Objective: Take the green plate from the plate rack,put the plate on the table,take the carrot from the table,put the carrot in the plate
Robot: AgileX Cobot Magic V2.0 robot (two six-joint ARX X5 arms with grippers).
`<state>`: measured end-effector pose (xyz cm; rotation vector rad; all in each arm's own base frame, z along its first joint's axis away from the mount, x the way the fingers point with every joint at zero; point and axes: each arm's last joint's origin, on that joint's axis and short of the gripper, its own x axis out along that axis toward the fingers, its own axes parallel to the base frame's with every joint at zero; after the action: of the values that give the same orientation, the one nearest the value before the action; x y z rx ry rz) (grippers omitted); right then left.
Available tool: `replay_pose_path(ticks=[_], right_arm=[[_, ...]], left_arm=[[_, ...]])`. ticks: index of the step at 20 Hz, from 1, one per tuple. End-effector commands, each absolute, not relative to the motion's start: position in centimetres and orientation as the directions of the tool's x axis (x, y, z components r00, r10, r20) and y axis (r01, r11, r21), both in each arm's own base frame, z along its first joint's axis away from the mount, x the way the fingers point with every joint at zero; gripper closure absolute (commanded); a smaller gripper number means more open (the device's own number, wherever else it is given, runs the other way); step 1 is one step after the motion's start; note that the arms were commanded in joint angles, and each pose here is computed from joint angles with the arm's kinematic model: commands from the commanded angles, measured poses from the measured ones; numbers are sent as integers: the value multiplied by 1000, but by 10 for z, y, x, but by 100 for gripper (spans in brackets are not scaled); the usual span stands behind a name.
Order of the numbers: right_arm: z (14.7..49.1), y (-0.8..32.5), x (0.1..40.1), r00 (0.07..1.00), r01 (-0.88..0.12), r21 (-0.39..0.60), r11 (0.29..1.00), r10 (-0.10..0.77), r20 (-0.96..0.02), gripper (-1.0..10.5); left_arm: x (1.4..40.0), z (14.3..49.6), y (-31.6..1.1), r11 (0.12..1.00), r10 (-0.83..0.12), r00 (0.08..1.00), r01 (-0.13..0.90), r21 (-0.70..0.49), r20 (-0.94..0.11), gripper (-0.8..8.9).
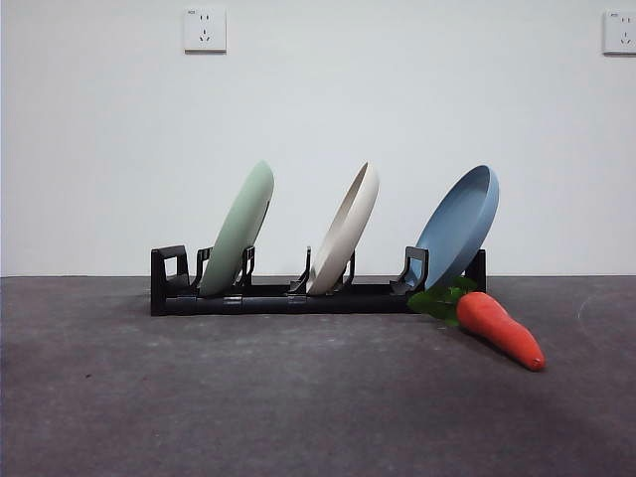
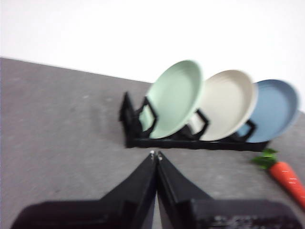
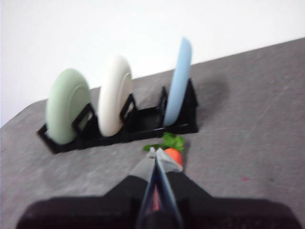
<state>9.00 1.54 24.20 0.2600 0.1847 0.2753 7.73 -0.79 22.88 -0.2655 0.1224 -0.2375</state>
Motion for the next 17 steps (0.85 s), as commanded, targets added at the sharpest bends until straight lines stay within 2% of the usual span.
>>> replay_pose_path(ticks=[1, 4, 9, 13, 17], right_arm=[[261, 17, 92, 921, -300, 241, 923, 346, -179, 958], [278, 20, 97, 864, -382, 175, 908, 418, -282, 958], [296, 24, 107, 744, -496, 138, 857, 502, -441, 958], [306, 28, 113, 635, -598, 154, 787, 581, -509, 958], [312, 30, 118, 552, -650, 212, 730, 645, -528, 957]], left_arm=[[75, 243, -9, 926, -290, 952, 253, -282, -99, 820], [75, 259, -11, 913, -363, 921, 320, -254, -142, 821], [76, 281, -15, 860, -502, 835, 454, -235, -226, 821], [79, 293, -18, 810, -585, 762, 533, -244, -278, 821], [81, 303, -19, 777, -630, 706, 578, -251, -325, 821]])
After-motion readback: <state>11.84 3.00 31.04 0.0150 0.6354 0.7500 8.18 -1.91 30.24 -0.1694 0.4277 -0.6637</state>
